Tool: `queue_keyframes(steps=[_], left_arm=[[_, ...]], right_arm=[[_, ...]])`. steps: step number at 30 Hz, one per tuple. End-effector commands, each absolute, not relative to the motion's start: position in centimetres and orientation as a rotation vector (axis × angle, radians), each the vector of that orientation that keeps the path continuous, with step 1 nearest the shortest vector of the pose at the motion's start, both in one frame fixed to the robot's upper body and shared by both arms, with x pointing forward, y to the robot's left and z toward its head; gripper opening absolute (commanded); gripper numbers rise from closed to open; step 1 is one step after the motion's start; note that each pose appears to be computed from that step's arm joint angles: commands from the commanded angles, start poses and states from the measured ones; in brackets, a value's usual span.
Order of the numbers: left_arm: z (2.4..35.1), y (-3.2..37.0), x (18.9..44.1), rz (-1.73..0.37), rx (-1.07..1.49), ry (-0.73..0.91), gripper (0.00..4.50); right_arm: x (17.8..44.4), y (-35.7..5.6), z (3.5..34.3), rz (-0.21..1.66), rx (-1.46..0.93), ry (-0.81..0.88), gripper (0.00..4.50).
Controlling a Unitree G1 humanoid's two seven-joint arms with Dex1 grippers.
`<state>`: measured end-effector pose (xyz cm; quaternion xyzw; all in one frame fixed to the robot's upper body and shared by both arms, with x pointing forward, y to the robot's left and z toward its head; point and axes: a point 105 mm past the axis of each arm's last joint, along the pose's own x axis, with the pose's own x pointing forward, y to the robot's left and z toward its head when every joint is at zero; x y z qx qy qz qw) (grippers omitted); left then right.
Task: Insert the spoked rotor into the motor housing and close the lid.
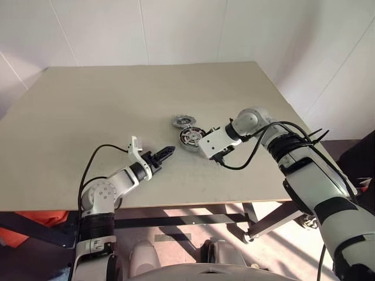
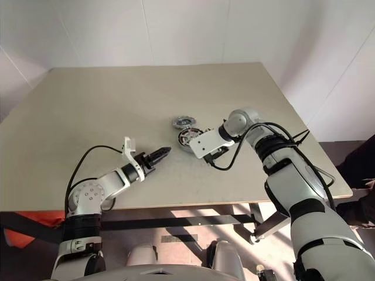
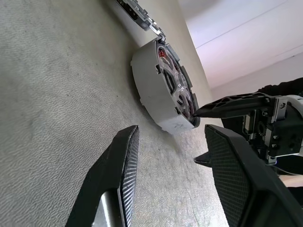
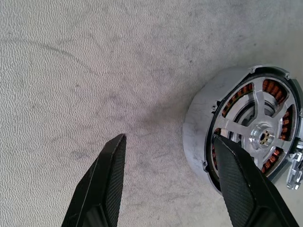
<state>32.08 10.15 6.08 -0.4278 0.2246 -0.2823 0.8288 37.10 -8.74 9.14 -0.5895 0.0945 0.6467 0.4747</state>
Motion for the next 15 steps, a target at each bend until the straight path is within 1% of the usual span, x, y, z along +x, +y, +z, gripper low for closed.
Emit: queue_keyframes(steps=[1,8,11,15], left_arm=[[7.46,10.09,32.09,-0.620,-0.906,0.422,2.34],[7.25,10.04,31.64,-0.612,-0.912,0.431,2.34],[7.18,10.07,31.61,-0.607,-0.913,0.435,2.34],[7.18,10.10,31.78,-0.607,-0.911,0.437,2.34]], right_arm=[[37.92,-7.87,10.21,1.546,-1.454,0.199,3.27],[38.79,-7.74,9.78,1.492,-1.456,0.225,3.27],[38.51,-7.77,9.72,1.519,-1.440,0.235,2.61],[38.54,-7.97,9.75,1.514,-1.440,0.231,1.26]])
